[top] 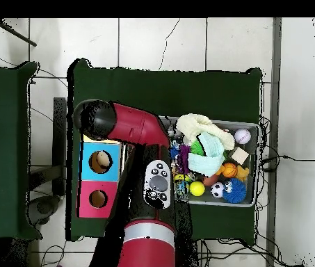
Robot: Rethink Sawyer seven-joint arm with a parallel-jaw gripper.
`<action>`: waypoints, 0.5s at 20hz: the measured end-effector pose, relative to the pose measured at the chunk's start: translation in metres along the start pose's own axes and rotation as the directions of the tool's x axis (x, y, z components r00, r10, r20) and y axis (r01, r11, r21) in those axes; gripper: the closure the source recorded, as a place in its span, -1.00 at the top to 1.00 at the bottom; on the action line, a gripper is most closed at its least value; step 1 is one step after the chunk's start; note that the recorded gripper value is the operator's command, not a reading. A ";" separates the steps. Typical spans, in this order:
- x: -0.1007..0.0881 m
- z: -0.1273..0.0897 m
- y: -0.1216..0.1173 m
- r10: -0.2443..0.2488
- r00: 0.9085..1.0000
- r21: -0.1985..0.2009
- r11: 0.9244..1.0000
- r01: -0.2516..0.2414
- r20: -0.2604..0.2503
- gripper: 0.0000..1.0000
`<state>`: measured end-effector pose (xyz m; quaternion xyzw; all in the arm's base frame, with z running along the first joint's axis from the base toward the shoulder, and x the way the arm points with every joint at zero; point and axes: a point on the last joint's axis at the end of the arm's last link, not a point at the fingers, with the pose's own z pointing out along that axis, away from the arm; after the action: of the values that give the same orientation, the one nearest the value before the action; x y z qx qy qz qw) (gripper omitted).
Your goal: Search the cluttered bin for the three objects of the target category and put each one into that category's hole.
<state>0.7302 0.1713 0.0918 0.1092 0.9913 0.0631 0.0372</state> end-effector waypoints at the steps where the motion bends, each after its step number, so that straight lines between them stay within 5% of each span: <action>1: 0.001 0.002 0.000 0.000 1.000 0.001 1.000 0.000 -0.003 -1.00; 10: 0.003 0.010 -0.003 0.001 1.000 0.007 1.000 -0.001 -0.029 -1.00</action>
<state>0.7280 0.1703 0.0812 0.1088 0.9919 0.0613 0.0223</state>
